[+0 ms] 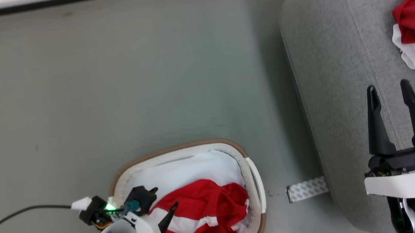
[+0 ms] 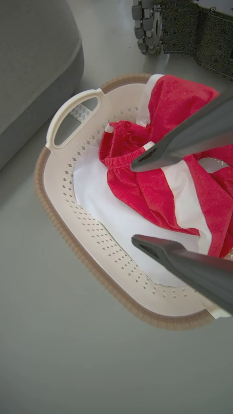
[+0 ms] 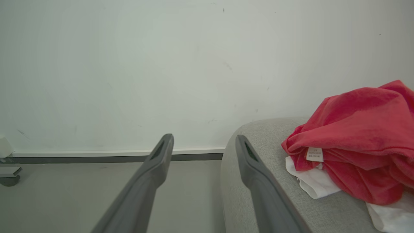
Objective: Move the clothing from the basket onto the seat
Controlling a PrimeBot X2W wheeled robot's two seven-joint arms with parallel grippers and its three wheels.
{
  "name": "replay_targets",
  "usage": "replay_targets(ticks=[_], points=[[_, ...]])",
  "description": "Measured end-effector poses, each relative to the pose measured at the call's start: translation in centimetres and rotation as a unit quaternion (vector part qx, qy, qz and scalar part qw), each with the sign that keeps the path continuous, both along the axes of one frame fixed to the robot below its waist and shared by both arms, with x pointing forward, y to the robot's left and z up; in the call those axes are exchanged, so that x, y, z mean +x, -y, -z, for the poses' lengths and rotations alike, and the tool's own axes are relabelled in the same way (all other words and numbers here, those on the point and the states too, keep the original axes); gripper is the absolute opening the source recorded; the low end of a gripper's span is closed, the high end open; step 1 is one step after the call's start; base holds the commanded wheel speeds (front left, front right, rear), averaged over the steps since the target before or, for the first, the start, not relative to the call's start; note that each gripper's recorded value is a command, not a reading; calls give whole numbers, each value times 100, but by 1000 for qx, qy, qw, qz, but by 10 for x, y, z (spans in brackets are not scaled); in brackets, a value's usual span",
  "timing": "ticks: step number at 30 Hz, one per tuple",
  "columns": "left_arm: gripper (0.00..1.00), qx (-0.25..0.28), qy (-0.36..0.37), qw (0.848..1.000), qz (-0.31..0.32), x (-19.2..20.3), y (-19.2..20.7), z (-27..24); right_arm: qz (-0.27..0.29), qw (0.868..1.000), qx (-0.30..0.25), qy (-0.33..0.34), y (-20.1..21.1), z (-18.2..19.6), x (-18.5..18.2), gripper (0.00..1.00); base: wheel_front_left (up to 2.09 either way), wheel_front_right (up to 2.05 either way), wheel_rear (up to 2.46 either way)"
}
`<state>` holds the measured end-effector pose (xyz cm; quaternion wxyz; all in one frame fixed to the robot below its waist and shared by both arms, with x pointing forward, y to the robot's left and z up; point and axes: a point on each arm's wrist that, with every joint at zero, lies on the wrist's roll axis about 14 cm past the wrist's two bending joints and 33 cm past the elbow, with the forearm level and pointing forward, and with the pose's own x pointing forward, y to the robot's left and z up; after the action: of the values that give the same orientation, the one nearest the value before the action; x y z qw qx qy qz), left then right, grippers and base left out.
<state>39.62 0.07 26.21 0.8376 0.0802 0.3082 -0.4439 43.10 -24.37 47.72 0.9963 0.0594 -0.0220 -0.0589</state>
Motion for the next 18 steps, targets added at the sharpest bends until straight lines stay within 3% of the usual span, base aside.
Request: replay_targets(ticks=[10, 18], points=[[100, 79, -57, 988, 120, -23, 12, 69, 30, 999, -12, -6, 25, 10, 12, 100, 0, 0, 0], [100, 148, -82, 966, 197, -31, 4, 118, 49, 999, -11, -14, 39, 20, 17, 100, 0, 0, 0]])
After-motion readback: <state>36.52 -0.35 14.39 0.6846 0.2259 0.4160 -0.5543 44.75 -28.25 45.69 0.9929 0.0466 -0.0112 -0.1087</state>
